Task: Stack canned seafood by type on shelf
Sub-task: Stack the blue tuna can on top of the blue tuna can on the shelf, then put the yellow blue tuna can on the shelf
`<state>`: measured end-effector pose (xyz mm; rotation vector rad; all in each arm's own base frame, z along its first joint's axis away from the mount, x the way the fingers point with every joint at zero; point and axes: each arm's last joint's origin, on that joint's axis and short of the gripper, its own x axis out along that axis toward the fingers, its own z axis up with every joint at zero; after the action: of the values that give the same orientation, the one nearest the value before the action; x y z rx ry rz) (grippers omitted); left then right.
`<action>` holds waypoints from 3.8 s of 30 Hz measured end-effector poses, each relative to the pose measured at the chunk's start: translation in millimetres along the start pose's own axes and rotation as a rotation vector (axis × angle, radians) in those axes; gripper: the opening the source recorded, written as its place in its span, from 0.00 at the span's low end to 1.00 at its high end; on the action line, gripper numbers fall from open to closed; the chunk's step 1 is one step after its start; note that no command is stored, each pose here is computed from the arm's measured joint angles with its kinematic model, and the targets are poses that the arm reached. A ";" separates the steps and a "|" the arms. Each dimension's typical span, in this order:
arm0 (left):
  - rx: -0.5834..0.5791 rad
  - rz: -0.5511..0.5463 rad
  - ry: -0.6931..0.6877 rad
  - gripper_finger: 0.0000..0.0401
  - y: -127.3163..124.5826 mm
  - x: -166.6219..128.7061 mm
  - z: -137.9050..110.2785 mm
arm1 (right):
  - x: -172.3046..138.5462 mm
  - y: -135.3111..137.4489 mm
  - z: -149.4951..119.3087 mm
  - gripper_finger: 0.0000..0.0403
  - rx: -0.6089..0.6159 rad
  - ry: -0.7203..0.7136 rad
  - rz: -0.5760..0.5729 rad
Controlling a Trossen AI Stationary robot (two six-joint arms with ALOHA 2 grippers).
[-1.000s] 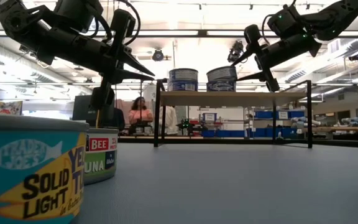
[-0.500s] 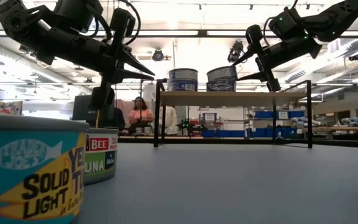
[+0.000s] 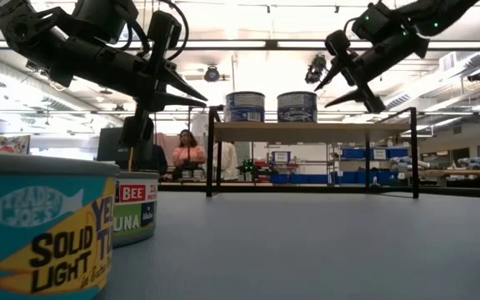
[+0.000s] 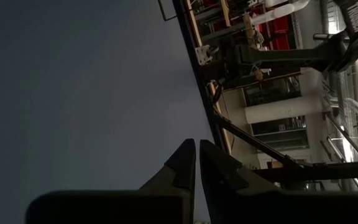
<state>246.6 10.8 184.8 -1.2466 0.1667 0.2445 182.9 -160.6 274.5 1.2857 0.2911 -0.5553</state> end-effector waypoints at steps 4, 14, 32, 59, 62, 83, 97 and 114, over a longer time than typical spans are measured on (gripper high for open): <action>0.001 0.000 0.000 0.07 0.0 0.0 0.0 | -5.2 11.0 4.1 0.49 -0.067 -0.012 0.005; 0.001 -0.007 0.020 0.07 -0.2 0.0 -0.6 | -1.6 22.0 -32.1 0.42 -0.522 0.081 -0.097; 0.023 0.001 -0.003 0.07 0.0 0.0 0.1 | 23.7 22.1 -55.4 0.01 -0.722 0.055 -0.302; 0.024 0.005 0.004 0.07 0.6 0.0 -0.3 | 70.0 37.2 -27.4 0.00 -0.774 0.061 -0.326; 0.024 0.006 0.005 0.07 0.7 0.0 -0.2 | 83.8 40.1 -20.9 0.00 -0.781 0.096 -0.331; 0.024 0.009 0.009 0.07 1.0 0.0 -0.4 | 79.8 45.7 26.0 0.00 -0.729 0.019 -0.386; 0.029 -0.070 0.179 0.04 -2.9 -0.6 -6.2 | 11.4 76.3 9.7 0.00 -0.799 0.029 -0.221; 0.101 0.421 0.286 0.00 -43.9 -67.2 -45.0 | -62.4 102.1 -88.2 0.00 -0.870 0.257 -0.129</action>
<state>194.3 -51.2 228.2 -1.1330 0.6843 0.4144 194.9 -44.0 365.9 0.4878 0.7400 -0.3034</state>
